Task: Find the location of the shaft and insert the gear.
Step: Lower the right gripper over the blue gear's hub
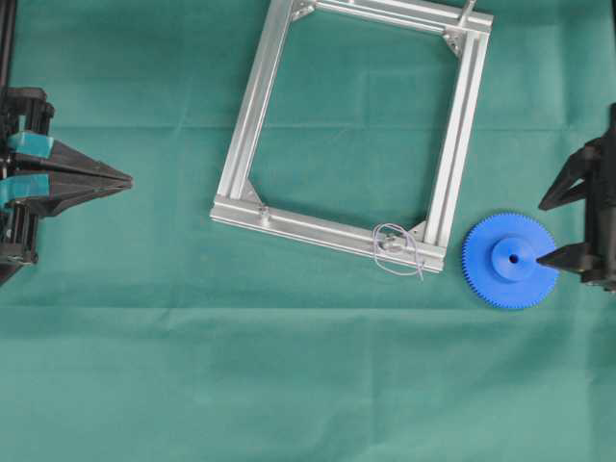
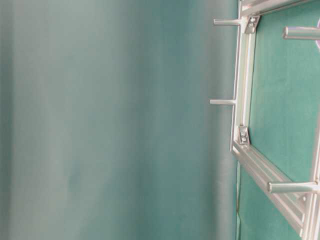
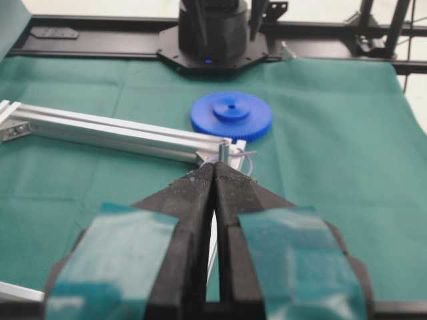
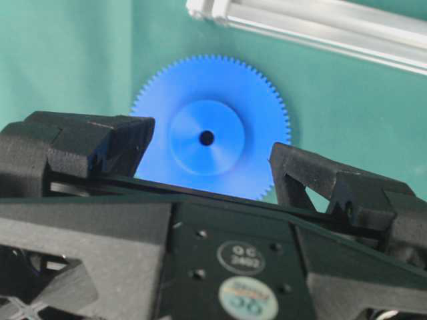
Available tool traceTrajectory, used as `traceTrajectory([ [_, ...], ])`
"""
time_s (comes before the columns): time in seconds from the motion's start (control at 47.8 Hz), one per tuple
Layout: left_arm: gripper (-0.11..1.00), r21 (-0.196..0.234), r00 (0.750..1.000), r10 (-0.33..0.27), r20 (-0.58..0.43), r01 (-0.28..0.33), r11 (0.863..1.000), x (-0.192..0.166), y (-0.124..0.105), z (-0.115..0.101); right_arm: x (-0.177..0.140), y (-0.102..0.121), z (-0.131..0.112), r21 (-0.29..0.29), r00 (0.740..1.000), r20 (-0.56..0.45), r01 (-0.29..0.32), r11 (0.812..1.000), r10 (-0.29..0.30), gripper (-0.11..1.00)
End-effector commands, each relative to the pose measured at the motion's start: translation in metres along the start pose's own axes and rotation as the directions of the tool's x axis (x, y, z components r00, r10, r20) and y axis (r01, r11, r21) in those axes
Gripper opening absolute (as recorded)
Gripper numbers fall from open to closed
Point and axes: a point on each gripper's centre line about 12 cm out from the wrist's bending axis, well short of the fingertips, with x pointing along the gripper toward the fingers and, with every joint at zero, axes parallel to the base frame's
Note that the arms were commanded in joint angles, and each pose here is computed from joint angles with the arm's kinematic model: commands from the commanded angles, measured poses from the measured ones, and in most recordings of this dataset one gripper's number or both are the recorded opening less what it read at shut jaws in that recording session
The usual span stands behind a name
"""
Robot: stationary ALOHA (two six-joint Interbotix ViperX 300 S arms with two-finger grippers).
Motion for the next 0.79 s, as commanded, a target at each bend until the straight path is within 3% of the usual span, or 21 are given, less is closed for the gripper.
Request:
traceTrajectory([
  [0.0,0.01,-0.003,1.000,0.000,0.017,0.000,1.000,0.002,0.000,0.008,0.005,0.000,0.004,-0.008,1.000,0.002,0.014,1.000,-0.014,0.92],
  [0.272,0.01,-0.003,1.000,0.000,0.009,0.000,1.000,0.002,0.000,0.006,0.030,-0.010,-0.009,0.039,0.995,-0.071,0.072,0.997,-0.069,0.92],
  [0.774,0.01,-0.005,1.000,0.000,-0.002,0.000,1.000,0.002,0.000,0.005,0.053,-0.014,-0.032,0.079,0.998,-0.052,0.048,0.996,-0.044,0.92],
])
